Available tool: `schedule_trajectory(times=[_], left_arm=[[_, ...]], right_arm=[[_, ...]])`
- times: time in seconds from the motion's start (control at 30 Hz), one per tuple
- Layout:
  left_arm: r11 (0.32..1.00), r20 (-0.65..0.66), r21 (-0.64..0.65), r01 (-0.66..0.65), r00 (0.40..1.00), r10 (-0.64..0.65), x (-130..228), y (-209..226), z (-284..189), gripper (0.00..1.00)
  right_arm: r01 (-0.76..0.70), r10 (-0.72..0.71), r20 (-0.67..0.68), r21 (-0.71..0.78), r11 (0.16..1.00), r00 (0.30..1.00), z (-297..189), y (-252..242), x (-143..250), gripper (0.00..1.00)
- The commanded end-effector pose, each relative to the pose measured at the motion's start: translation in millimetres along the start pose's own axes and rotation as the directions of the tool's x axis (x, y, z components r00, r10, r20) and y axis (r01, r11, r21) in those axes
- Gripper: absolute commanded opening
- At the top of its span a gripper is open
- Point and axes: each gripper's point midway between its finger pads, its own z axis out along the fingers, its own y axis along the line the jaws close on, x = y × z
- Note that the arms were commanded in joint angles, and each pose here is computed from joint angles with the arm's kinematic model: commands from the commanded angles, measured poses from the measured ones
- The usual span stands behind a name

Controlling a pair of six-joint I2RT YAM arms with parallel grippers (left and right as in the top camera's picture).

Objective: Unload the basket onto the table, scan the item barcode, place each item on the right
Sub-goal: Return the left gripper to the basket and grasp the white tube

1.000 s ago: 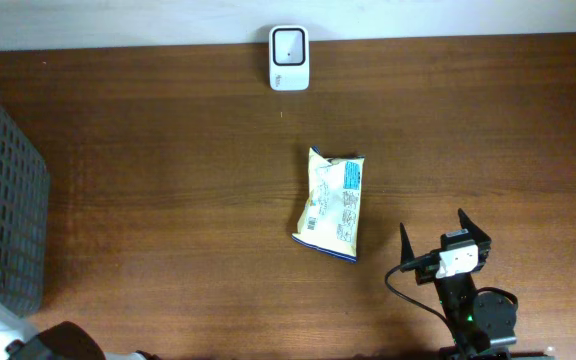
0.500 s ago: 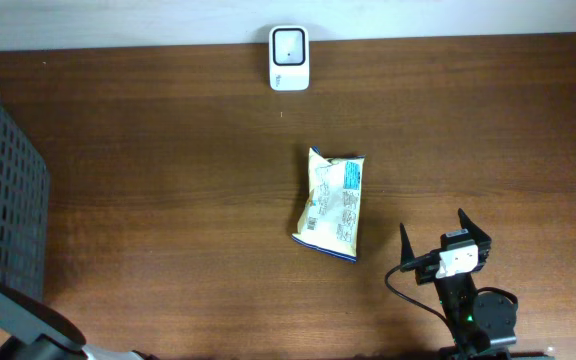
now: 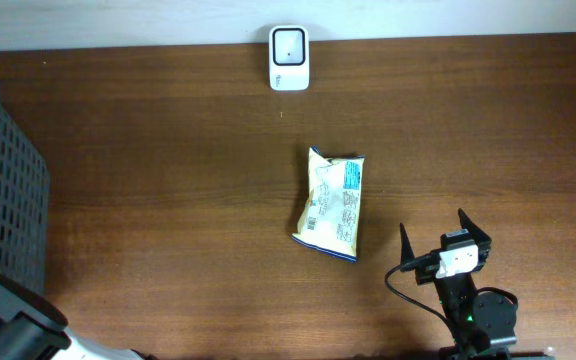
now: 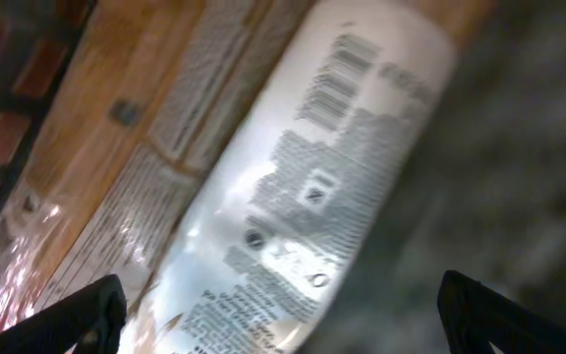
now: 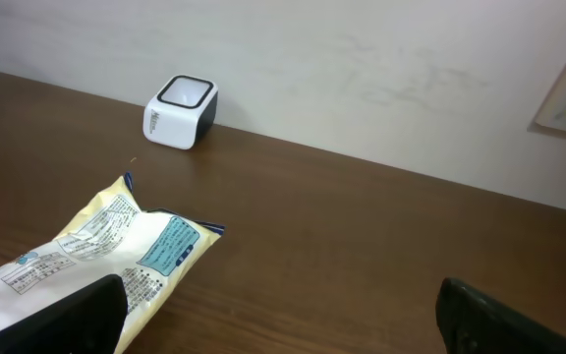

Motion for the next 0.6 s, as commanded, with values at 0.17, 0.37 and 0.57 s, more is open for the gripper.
schedule_trajectory(times=[0.17, 0.37, 0.57], left_arm=[[0.983, 0.058, 0.09, -0.162, 0.986, 0.157, -15.6, -16.6, 5.7, 0.89], [0.983, 0.003, 0.088, -0.163, 0.987, 0.164, -3.8, -19.7, 38.6, 0.85], [0.982, -0.026, 0.097, -0.164, 0.985, 0.168, 3.9, -23.3, 55.1, 0.42]], right_arm=[[-0.004, 0.004, -0.002, -0.005, 1.0, 1.0, 0.3, 1.1, 2.8, 0.99], [-0.004, 0.004, -0.002, -0.005, 1.0, 1.0, 0.3, 1.0, 2.6, 0.99], [-0.004, 0.004, -0.002, -0.005, 1.0, 1.0, 0.3, 1.1, 2.8, 0.99]])
